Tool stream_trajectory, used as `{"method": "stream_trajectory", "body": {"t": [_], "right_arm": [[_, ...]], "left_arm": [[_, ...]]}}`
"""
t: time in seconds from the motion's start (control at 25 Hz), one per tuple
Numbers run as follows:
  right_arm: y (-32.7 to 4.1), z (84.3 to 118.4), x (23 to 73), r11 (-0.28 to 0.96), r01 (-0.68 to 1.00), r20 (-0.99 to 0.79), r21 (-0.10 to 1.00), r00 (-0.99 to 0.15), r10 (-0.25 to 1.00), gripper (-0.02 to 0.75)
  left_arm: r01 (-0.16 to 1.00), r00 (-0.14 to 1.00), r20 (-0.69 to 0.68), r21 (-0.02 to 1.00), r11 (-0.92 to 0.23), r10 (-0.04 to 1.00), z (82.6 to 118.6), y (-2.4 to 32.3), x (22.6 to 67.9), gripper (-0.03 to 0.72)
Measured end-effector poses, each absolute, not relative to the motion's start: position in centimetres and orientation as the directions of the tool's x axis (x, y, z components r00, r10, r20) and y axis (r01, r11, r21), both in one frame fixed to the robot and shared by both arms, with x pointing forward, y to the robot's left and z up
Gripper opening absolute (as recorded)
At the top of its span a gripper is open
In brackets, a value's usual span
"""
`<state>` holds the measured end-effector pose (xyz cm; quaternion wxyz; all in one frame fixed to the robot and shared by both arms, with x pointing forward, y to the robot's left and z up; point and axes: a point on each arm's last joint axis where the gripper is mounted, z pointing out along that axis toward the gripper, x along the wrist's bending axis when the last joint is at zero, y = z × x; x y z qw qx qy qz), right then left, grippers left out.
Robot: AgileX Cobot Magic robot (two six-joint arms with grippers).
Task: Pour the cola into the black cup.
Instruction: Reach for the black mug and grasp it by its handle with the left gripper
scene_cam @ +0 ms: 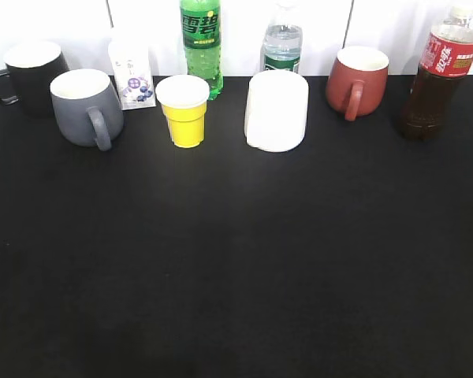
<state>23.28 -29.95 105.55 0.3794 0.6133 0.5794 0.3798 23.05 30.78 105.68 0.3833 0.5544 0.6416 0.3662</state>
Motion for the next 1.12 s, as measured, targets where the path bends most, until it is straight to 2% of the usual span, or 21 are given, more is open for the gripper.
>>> {"method": "stream_trajectory", "body": {"t": [0.32, 0.36, 0.44, 0.52, 0.6, 0.68, 0.88, 0.92, 1.04, 1.12], "right_arm": [[-29.9, 105.6, 23.3, -0.041, 0.423, 0.026, 0.905, 0.040, 0.999, 0.584], [-29.9, 105.6, 23.3, -0.041, 0.423, 0.026, 0.905, 0.040, 0.999, 0.584], [-29.9, 105.6, 23.3, -0.041, 0.423, 0.026, 0.905, 0.040, 0.999, 0.584], [-29.9, 105.6, 23.3, -0.041, 0.423, 0.026, 0.905, 0.040, 0.999, 0.584], [-29.9, 105.6, 23.3, -0.041, 0.423, 0.026, 0.905, 0.040, 0.999, 0.584], [-29.9, 105.6, 23.3, -0.041, 0.423, 0.026, 0.905, 0.040, 0.999, 0.584], [-29.9, 105.6, 23.3, -0.041, 0.423, 0.026, 0.905, 0.040, 0.999, 0.584], [-29.9, 105.6, 23.3, -0.041, 0.423, 0.026, 0.905, 0.040, 0.999, 0.584], [-29.9, 105.6, 23.3, -0.041, 0.423, 0.026, 0.905, 0.040, 0.999, 0.584], [-29.9, 105.6, 23.3, -0.041, 0.423, 0.026, 0.905, 0.040, 0.999, 0.584]], "left_arm": [[0.428, -0.087, -0.088, 0.896, 0.117, 0.992, 105.7, 30.7, 23.1, 0.585], [0.388, -0.074, -0.101, 0.913, 0.122, 0.992, 106.4, 30.6, 23.0, 0.585], [0.169, -0.047, -0.101, 0.980, 0.108, 0.994, 108.6, 30.6, 23.4, 0.582], [0.001, -0.053, -0.044, 0.999, 0.044, 0.998, 110.3, 30.8, 24.8, 0.525], [-0.049, -0.026, -0.014, 0.999, 0.013, 1.000, 109.9, 30.5, 28.2, 0.480], [-0.026, 0.009, 0.000, 1.000, 0.000, 1.000, 108.1, 30.1, 32.1, 0.472], [0.127, 0.093, -0.005, 0.992, -0.007, 0.996, 102.7, 29.1, 42.2, 0.483], [0.122, 0.098, 0.003, 0.992, -0.015, 0.995, 101.5, 29.2, 43.8, 0.483], [0.114, -0.006, -0.063, 0.991, 0.064, 0.998, 97.2, 31.0, 47.9, 0.483], [0.125, -0.037, -0.075, 0.989, 0.079, 0.996, 95.4, 31.8, 51.1, 0.483]]}}
